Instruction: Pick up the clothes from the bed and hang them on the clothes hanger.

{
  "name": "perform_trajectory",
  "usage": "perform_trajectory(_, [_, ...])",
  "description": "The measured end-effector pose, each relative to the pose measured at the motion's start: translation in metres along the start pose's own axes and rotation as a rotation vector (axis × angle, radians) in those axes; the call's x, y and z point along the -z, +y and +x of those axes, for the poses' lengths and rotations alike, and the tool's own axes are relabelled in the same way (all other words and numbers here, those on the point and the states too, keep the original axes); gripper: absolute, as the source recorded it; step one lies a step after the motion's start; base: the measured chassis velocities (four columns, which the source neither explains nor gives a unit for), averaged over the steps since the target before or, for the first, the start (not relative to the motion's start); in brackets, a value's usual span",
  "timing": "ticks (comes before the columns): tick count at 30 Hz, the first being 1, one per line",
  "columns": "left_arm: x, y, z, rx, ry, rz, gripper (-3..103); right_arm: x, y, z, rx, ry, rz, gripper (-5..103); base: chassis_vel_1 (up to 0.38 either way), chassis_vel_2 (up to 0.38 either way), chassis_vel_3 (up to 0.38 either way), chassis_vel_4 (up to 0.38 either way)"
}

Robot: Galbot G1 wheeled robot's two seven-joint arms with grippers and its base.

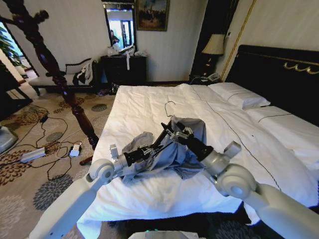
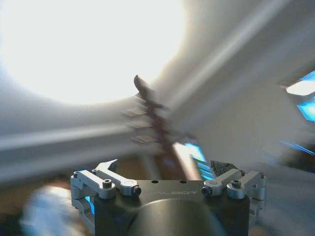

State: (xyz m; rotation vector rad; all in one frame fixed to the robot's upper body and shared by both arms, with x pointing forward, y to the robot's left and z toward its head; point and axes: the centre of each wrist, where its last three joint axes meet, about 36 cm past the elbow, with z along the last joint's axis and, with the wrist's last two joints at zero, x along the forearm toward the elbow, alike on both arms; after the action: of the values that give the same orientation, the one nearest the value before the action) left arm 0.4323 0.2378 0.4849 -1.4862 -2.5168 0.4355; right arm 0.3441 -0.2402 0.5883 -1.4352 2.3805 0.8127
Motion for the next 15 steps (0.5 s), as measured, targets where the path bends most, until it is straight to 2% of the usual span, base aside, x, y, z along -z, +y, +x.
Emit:
perform_trajectory(2, [0.001,0.002,0.000,0.002,0.000,-0.002,20,0.005,-0.002,-0.001,0.056,-0.024,-0.008,100,0.000,0.000,0.000,0.000])
perform_trajectory(4, [0.003,0.003,-0.001,0.000,-0.004,-0.003,20,0.009,-0.007,0.000,0.042,-0.004,0.017,100,0.000,0.000,0.000,0.000])
perform_trajectory(5, [0.004,0.003,-0.002,-0.002,-0.008,-0.002,20,0.009,-0.012,0.002,-0.022,0.025,0.053,100,0.000,0.000,0.000,0.000])
perform_trajectory(7, [0.004,0.003,-0.002,-0.003,-0.009,-0.002,20,0.008,-0.014,0.003,-0.054,0.036,0.064,100,0.000,0.000,0.000,0.000])
perform_trajectory(10, [0.005,0.002,-0.002,-0.010,-0.014,-0.001,20,0.009,-0.019,0.003,-0.280,0.065,0.100,100,0.000,0.000,0.000,0.000])
perform_trajectory(11, [0.005,0.002,-0.002,-0.010,-0.014,-0.001,20,0.009,-0.019,0.003,-0.280,0.065,0.100,100,0.000,0.000,0.000,0.000])
perform_trajectory(12, [0.005,0.002,-0.001,-0.012,-0.014,-0.004,20,0.012,-0.021,0.003,-0.330,0.065,0.103,100,0.000,0.000,0.000,0.000])
perform_trajectory(13, [0.006,0.003,0.000,-0.014,-0.014,-0.008,20,0.015,-0.024,0.004,-0.334,0.059,0.096,100,0.000,0.000,0.000,0.000])
perform_trajectory(15, [0.007,0.007,0.003,-0.025,-0.013,-0.005,20,0.028,-0.037,0.004,-0.222,0.015,0.073,100,0.000,0.000,0.000,0.000])
